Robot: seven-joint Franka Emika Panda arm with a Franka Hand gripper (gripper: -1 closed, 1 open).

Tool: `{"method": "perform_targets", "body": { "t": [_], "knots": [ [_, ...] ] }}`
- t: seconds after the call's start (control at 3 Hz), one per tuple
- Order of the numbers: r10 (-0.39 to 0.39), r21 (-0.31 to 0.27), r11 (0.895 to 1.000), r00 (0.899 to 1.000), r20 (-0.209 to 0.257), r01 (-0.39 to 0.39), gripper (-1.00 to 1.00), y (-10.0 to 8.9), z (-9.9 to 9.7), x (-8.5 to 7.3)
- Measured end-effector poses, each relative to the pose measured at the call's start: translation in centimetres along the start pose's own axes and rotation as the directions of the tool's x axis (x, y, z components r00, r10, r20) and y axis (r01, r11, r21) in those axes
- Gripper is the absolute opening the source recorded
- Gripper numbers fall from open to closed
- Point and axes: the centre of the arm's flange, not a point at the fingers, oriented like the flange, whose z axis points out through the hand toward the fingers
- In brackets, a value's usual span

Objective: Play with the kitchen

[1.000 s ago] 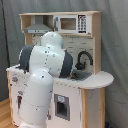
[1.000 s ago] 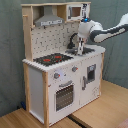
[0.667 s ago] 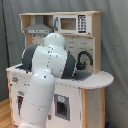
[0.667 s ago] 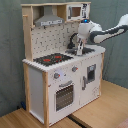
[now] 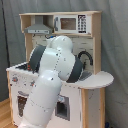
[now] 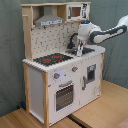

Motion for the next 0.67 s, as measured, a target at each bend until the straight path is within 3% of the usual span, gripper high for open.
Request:
{"method": "perform_targets", "body": {
  "t": [0.33,0.67],
  "knots": [
    [-0.002,0.001,1.0,1.0,0.003,0.002,-1.0,-0.1,0.1,-0.1],
    [-0.03,0.022,0.999,0.999,0.011,0.03,-1.0,-1.9,-0.1,-1.0]
  ]
}}
